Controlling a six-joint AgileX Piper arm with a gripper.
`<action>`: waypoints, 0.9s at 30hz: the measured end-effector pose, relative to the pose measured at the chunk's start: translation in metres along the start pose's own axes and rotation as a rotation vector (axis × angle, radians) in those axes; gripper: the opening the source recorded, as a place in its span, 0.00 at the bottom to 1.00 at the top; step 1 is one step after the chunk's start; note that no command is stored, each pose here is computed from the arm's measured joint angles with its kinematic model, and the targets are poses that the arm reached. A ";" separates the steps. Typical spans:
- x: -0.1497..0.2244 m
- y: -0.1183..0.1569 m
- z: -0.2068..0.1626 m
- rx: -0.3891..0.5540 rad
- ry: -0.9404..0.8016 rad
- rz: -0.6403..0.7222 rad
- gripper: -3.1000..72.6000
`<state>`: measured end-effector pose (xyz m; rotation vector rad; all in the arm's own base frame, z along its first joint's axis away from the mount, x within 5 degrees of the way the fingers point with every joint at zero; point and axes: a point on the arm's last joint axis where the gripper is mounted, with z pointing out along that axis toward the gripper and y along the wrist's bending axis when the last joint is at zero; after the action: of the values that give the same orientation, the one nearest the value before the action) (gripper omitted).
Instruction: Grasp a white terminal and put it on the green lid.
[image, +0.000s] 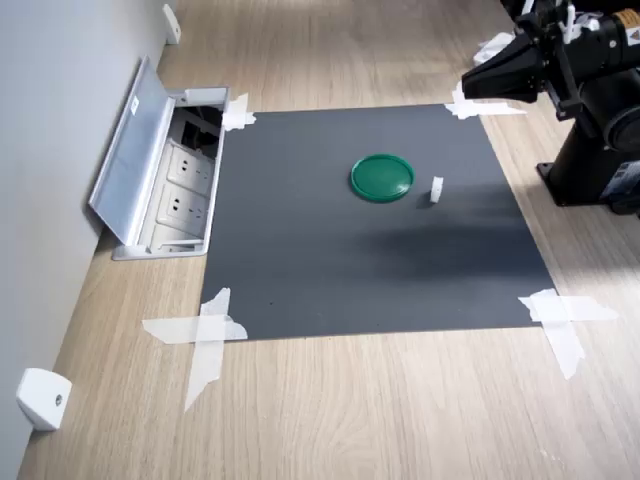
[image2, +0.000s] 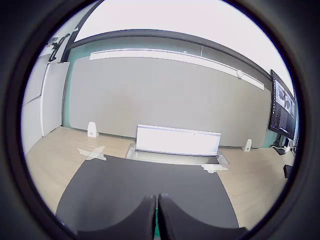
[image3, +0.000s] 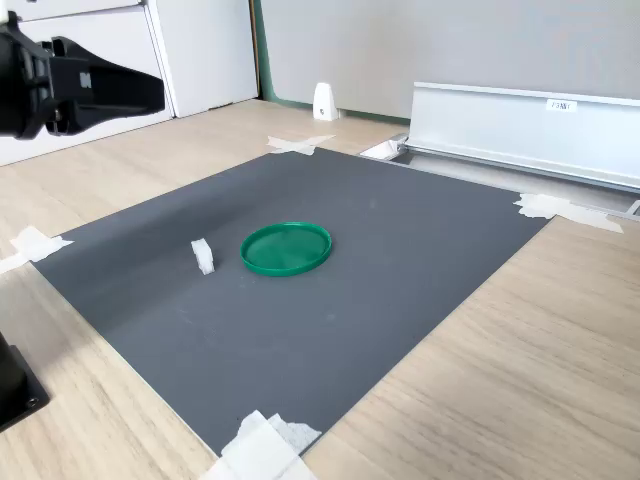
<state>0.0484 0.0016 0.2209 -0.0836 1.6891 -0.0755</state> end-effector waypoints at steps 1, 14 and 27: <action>0.000 0.000 0.000 0.000 0.000 0.000 0.03; 0.000 0.000 0.000 0.000 0.000 0.000 0.03; -0.019 -0.002 0.006 -0.019 0.150 -0.024 0.03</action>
<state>0.0570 0.0014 0.2396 -0.1143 1.8390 -0.0852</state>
